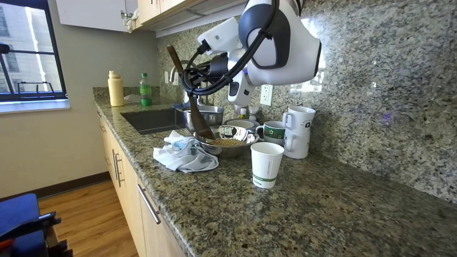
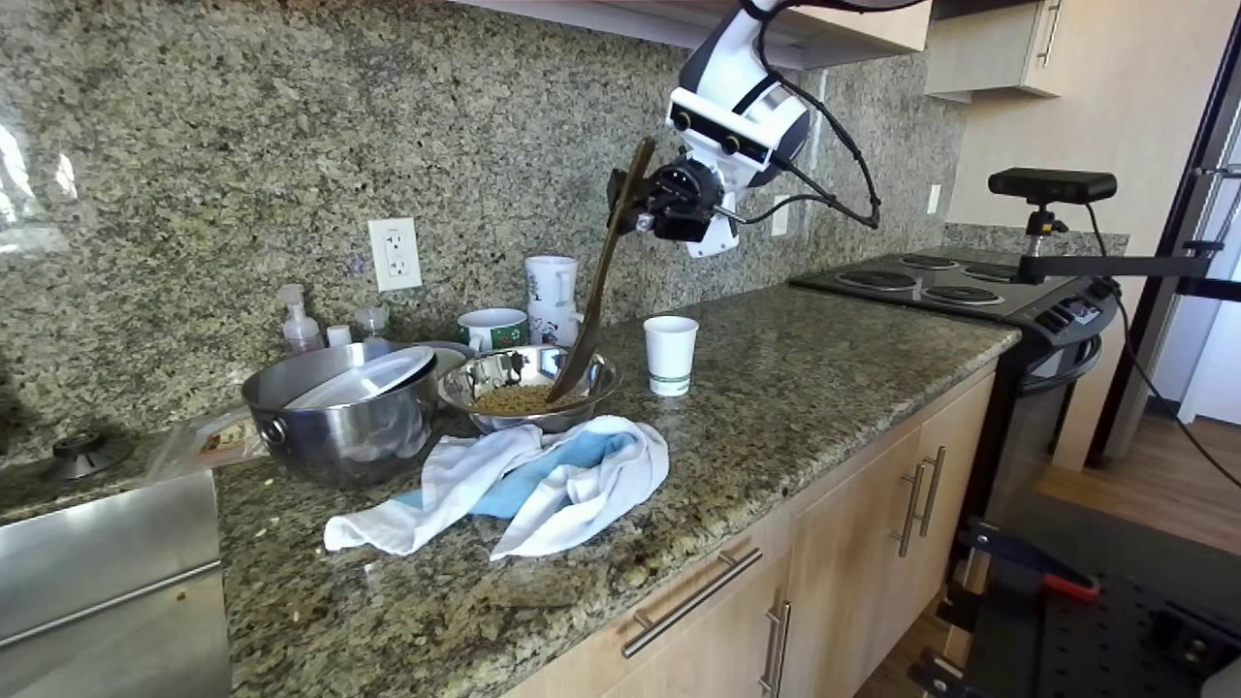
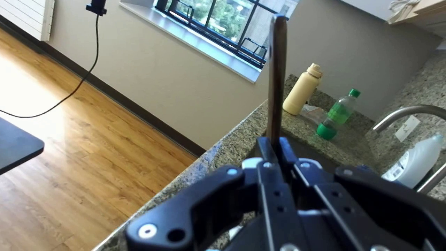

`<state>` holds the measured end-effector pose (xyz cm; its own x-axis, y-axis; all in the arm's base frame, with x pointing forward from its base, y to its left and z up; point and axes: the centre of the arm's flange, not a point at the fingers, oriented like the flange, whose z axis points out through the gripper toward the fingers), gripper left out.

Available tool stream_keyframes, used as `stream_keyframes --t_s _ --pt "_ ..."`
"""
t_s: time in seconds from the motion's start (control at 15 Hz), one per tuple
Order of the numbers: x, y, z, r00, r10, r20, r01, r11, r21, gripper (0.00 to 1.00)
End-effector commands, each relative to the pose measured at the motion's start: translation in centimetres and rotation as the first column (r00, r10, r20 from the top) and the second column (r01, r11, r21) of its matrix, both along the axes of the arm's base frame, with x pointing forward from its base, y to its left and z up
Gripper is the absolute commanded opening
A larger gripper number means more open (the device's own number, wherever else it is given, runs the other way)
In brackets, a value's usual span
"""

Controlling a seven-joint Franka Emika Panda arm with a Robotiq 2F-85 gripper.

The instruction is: Use the wooden cooking spoon to stir the object in the bowl

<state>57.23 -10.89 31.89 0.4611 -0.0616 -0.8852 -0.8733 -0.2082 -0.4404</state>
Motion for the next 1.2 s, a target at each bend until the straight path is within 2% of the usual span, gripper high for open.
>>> stream_keyframes --t_s 0.0,0.47,0.87,1.13 --pt "2.4 0.5 -0.1 0.999 -0.030 0.018 0.030 1.000 -0.005 0.02" --pt "6.0 1.1 -1.6 0.994 -0.107 0.020 0.108 0.994 -0.024 0.02" --pt "8.4 1.7 -4.8 0.985 -0.158 -0.068 0.155 0.987 -0.048 0.02" --pt "9.0 1.6 -5.3 0.977 -0.187 -0.101 0.183 0.982 -0.044 0.02"
